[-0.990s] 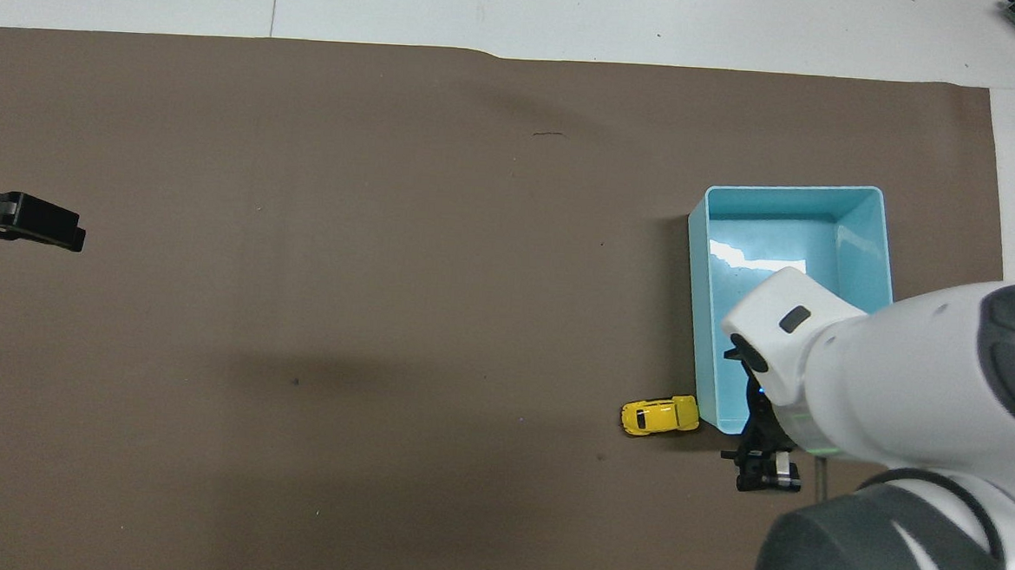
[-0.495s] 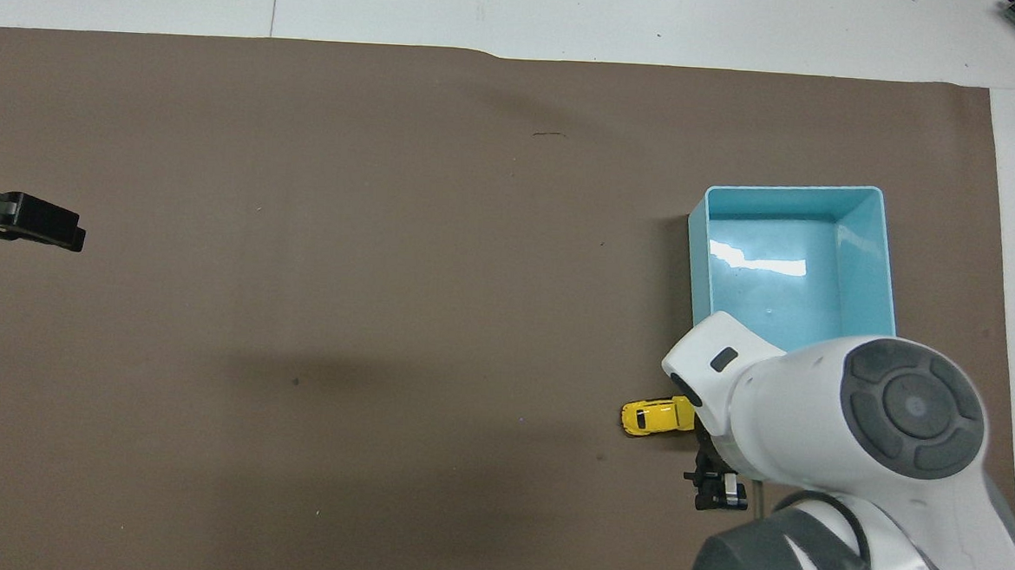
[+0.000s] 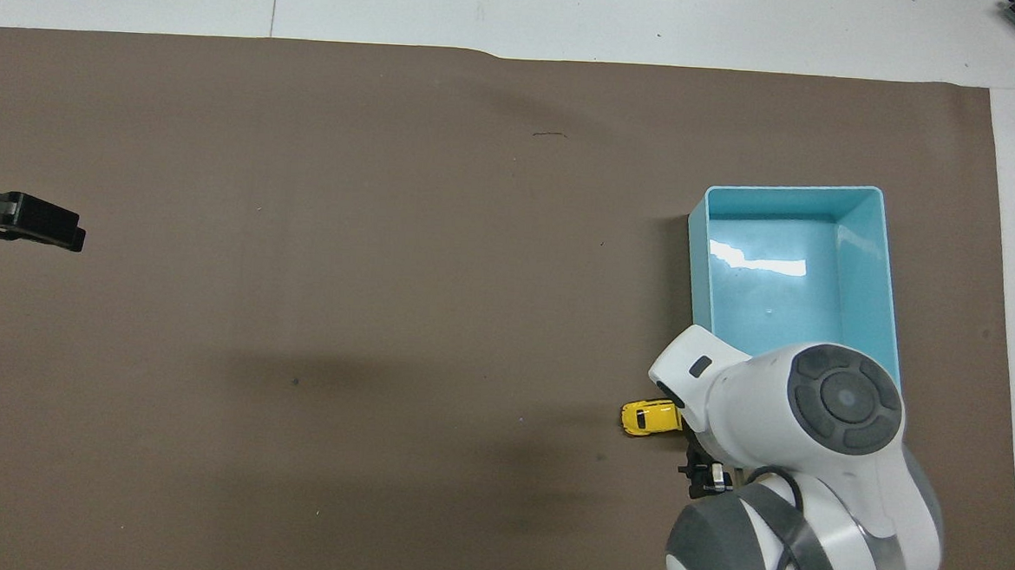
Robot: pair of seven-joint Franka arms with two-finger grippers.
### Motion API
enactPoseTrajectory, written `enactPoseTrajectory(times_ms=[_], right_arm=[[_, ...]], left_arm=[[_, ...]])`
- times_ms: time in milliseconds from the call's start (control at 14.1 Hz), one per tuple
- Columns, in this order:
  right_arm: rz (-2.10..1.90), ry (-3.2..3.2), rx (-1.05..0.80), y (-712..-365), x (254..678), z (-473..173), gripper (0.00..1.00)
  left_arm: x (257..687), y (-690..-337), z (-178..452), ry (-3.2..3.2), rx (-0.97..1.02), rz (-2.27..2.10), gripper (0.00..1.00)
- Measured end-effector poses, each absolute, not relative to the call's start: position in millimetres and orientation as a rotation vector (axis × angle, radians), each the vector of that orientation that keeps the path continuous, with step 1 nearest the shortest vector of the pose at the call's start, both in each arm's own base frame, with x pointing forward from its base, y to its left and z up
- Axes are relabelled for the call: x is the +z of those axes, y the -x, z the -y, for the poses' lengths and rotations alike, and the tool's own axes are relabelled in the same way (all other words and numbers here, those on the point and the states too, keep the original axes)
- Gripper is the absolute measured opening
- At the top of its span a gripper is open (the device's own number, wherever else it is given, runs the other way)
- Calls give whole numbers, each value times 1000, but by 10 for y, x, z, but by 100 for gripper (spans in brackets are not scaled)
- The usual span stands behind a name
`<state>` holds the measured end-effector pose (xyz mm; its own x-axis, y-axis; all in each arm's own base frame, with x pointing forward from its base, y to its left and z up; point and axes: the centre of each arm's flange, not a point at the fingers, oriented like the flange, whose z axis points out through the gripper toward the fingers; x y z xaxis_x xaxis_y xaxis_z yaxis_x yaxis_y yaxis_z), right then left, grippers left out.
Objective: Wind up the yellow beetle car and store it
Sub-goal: 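Lower the right gripper beside the bin and grasp the yellow car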
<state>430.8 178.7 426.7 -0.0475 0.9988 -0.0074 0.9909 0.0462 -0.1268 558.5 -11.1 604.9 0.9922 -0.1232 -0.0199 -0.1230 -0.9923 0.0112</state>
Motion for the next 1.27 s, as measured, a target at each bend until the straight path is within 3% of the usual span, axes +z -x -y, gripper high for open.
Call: enactPoseTrajectory(times_ms=[707,1272], right_arm=[[2258,2048,164,-4416,3458,-1774,100],[2289,2002,192,-4302,3266,-1883,100]], left_arm=[[6049,-5585,111,-3126,-32,193,100],[6049,-5585,111,-3126,-32,193,100]])
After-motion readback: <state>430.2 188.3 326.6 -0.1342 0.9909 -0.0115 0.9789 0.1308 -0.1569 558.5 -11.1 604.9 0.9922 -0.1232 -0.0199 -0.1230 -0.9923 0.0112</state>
